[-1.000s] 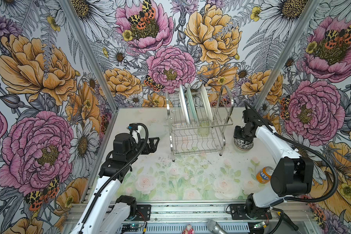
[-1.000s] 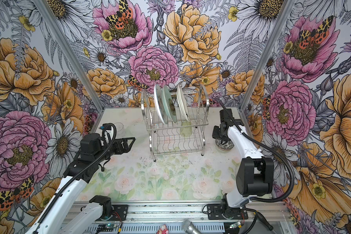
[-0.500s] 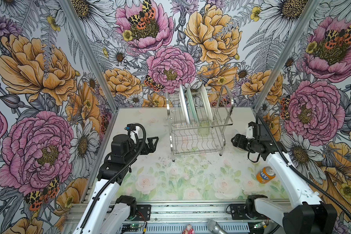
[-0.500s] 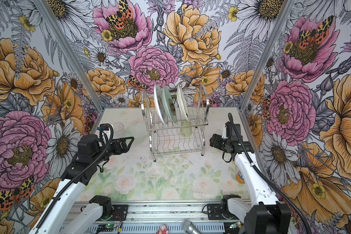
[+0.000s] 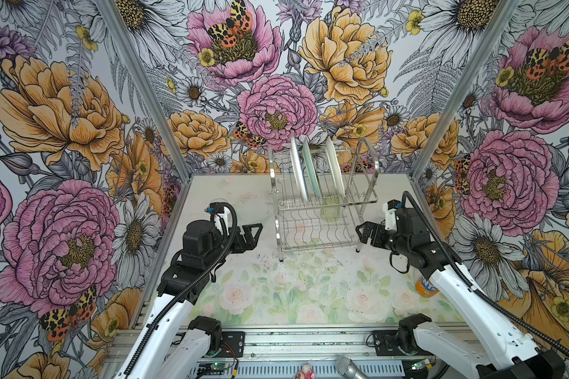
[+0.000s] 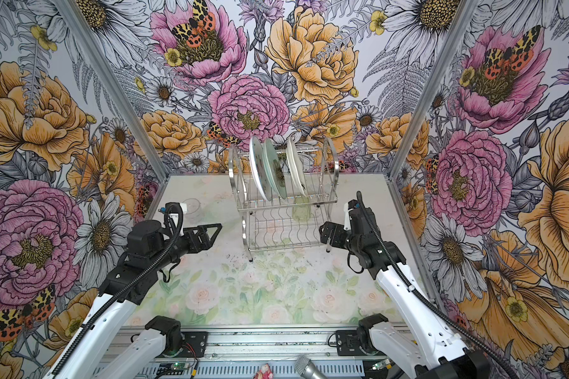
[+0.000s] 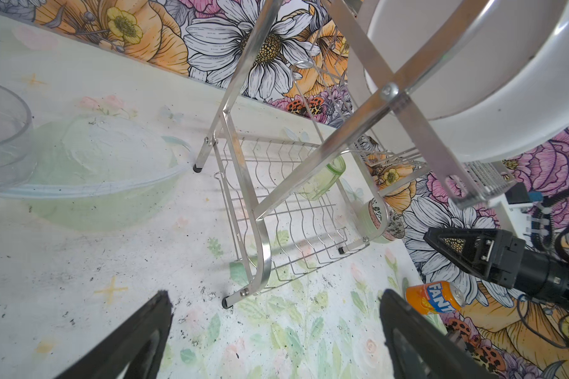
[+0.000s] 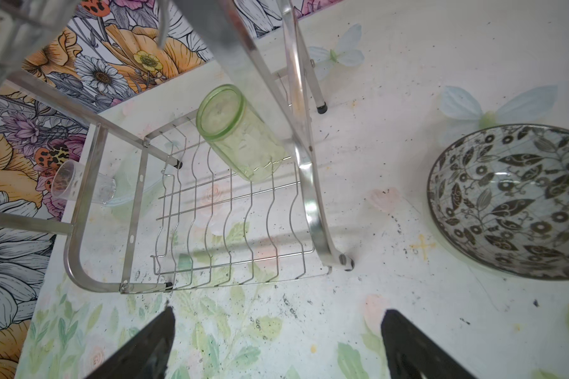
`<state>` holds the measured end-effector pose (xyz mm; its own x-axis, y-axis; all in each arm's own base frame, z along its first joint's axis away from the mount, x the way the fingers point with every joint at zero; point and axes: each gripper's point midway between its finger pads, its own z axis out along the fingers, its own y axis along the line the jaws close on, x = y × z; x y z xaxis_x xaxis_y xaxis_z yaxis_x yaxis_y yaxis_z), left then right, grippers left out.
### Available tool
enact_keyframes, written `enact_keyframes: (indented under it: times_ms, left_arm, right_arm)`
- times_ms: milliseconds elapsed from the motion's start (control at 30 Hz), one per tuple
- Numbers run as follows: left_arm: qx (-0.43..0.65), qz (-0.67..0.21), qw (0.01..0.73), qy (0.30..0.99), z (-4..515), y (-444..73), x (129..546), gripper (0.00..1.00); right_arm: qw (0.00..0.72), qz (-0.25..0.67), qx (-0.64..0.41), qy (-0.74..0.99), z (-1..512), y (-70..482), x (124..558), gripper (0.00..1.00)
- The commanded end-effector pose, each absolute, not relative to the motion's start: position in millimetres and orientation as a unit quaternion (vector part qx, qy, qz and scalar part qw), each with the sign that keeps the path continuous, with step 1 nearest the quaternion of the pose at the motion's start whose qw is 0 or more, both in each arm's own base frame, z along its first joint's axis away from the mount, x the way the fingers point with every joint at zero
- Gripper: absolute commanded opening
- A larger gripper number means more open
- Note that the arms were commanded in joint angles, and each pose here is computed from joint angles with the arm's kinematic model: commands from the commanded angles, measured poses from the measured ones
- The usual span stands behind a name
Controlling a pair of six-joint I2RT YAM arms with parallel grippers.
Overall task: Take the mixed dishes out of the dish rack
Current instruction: 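Raise the right gripper and withdraw it back toward the rack, then lower the open right gripper around the green glass in the rack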
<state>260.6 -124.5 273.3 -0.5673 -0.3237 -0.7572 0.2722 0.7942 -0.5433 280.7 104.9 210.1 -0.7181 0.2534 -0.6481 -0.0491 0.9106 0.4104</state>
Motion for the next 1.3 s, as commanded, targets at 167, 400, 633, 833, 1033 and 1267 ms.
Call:
enact_keyframes:
  times_ms: [167,400,633,833,1033,1267]
  left_arm:
    - [-0.029,-0.310,0.474,0.824,276.8,-129.0,264.8,0.99]
    - [-0.022,-0.305,0.473,0.827,277.2,-133.2,272.2,0.99]
    - [-0.015,-0.310,0.469,0.827,278.9,-139.6,280.6,0.99]
    - [-0.012,-0.305,0.470,0.828,277.9,-139.1,281.5,0.99]
    - [-0.012,-0.296,0.477,0.828,277.0,-135.0,280.5,0.99]
    - [-0.010,-0.284,0.476,0.833,270.1,-130.8,283.6,0.99]
  right_arm:
    - [0.411,0.228,0.039,0.882,204.5,142.3,277.2,0.99]
    - [0.455,0.224,-0.016,0.862,204.0,175.3,273.7,0.99]
    - [0.527,0.247,-0.059,0.811,199.3,209.3,282.4,1.00]
    - [0.553,0.213,-0.065,0.803,184.3,215.2,304.0,1.00]
    - [0.551,0.185,-0.063,0.811,171.1,220.3,330.2,1.00]
    - [0.547,0.182,-0.063,0.815,164.5,219.1,362.9,0.99]
